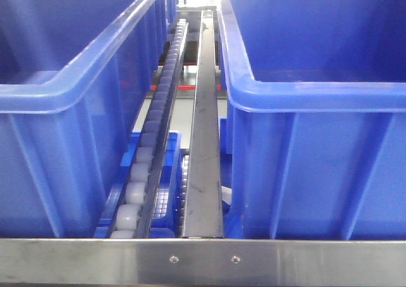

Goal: Pick and sort blue part to right shelf

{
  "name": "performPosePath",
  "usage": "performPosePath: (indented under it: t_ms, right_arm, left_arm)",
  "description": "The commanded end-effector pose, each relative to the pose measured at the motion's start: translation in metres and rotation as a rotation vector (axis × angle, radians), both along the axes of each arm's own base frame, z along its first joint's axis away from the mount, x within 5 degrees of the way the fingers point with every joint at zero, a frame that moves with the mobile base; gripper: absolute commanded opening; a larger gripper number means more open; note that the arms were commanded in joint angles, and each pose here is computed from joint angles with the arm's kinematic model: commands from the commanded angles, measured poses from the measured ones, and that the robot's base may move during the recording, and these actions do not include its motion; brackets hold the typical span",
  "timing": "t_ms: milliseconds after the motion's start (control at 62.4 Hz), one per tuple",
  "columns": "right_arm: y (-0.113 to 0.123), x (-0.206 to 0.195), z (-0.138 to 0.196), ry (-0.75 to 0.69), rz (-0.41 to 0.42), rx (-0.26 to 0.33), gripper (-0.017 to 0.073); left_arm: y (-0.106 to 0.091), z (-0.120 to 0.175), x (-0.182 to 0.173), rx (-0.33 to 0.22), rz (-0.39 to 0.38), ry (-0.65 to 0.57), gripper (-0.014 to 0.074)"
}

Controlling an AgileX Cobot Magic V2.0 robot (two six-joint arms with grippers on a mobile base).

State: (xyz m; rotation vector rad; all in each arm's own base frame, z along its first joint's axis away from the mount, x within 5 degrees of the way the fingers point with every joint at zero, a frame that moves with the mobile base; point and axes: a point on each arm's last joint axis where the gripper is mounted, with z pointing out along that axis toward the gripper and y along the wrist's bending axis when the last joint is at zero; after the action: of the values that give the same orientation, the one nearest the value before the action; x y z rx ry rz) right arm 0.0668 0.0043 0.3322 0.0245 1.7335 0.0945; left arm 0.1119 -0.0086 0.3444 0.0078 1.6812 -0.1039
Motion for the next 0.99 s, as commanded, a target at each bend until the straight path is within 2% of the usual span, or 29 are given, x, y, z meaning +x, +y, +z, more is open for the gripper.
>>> performPosePath:
  t_ms: [0,785,978]
  right_arm:
    - [-0.0009,-0.0001,0.0176,-0.118,-0.011,0.001,0.0372]
    - [-0.0009,-0.0001,0.0176,-0.118,-0.011,0.001,0.0372]
    - [-0.0009,-0.0001,0.0177,-0.118,-0.011,0.001,0.0372]
  left_arm:
    - [-0.0003,0.0187,0.0001,-0.011,-0.003,-0.120,0.0262]
    - [-0.0010,0.0144,0.0089,-0.008,-0.003,-0.083,0.0261]
    - [-0.0014,0.0144,0.0089,-0.034,-0.005,-0.081,0.0261]
